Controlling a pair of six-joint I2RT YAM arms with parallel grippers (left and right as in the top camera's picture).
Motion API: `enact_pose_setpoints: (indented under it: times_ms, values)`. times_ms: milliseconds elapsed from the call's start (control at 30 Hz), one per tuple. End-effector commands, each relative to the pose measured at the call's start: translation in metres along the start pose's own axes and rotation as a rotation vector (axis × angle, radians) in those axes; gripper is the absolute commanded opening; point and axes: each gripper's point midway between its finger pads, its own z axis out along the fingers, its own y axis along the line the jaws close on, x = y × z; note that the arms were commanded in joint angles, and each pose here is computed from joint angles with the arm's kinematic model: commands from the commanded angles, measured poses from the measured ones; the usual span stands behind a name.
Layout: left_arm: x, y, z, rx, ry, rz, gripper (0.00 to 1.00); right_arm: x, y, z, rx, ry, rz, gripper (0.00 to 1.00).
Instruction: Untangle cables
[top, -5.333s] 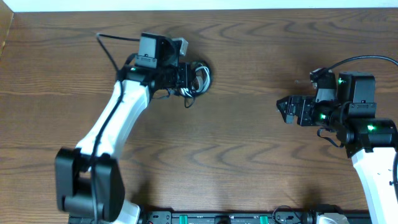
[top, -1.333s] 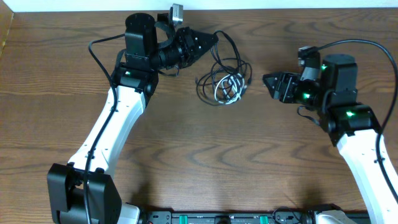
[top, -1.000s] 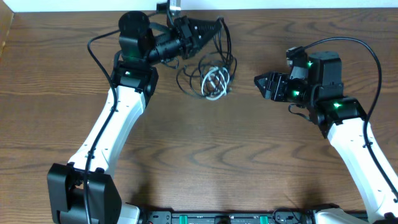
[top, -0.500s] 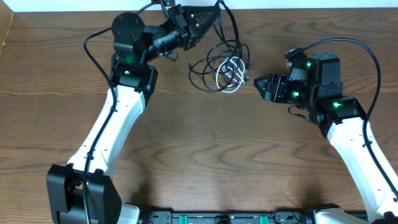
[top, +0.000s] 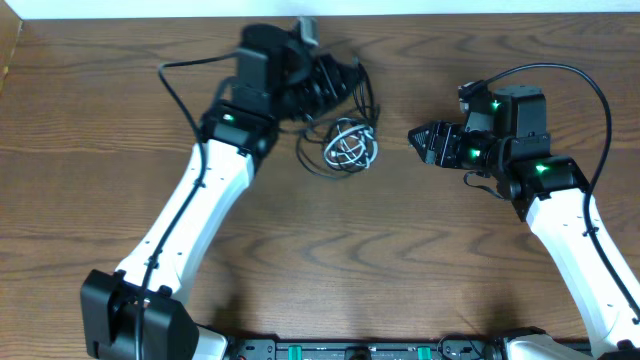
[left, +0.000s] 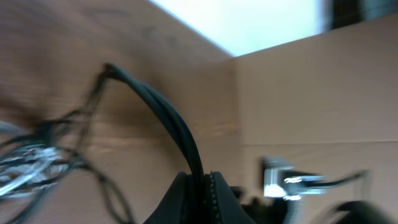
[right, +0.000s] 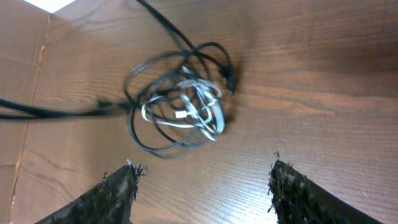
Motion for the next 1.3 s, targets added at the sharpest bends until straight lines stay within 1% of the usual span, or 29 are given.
enact_pose_setpoints:
  times_ms: [0,133,267,400,533,633,833,933,1167,1267]
  values:
    - [-0.008,0.005,-0.002,-0.113,-0.085,0.193,0.07,-0.001,0.003,0.0,-0.007,0.001,-0.012,0.68]
    - [-0.001,0.007,-0.003,-0.17,-0.068,0.224,0.07,-0.002,0.004,0.0,-0.009,-0.003,-0.015,0.68]
    - [-0.004,0.002,-0.012,-0.227,-0.077,0.238,0.07,-0.005,0.007,0.0,-0.023,-0.016,-0.041,0.69]
    - [-0.005,-0.007,-0.022,-0.295,-0.087,0.259,0.07,-0.012,0.021,-0.001,-0.091,-0.039,-0.113,0.69]
    - [0.0,-0.017,-0.026,-0.293,-0.07,0.271,0.07,-0.02,0.043,-0.002,-0.183,-0.074,-0.181,0.68]
    - [0.004,-0.02,-0.025,-0.275,-0.052,0.226,0.08,-0.022,0.064,-0.002,-0.251,-0.097,-0.245,0.67]
    - [0.008,-0.024,-0.024,-0.247,-0.037,0.184,0.07,-0.012,0.092,0.004,-0.304,-0.103,-0.384,0.65]
    - [0.003,-0.024,-0.026,-0.247,-0.051,0.18,0.07,-0.009,0.099,0.005,-0.319,-0.103,-0.423,0.65]
    - [-0.02,-0.015,-0.036,-0.249,-0.12,0.057,0.07,-0.005,0.104,0.004,-0.346,-0.105,-0.506,0.67]
    - [-0.018,-0.019,-0.035,-0.219,-0.104,0.018,0.07,-0.002,0.109,0.005,-0.358,-0.104,-0.538,0.67]
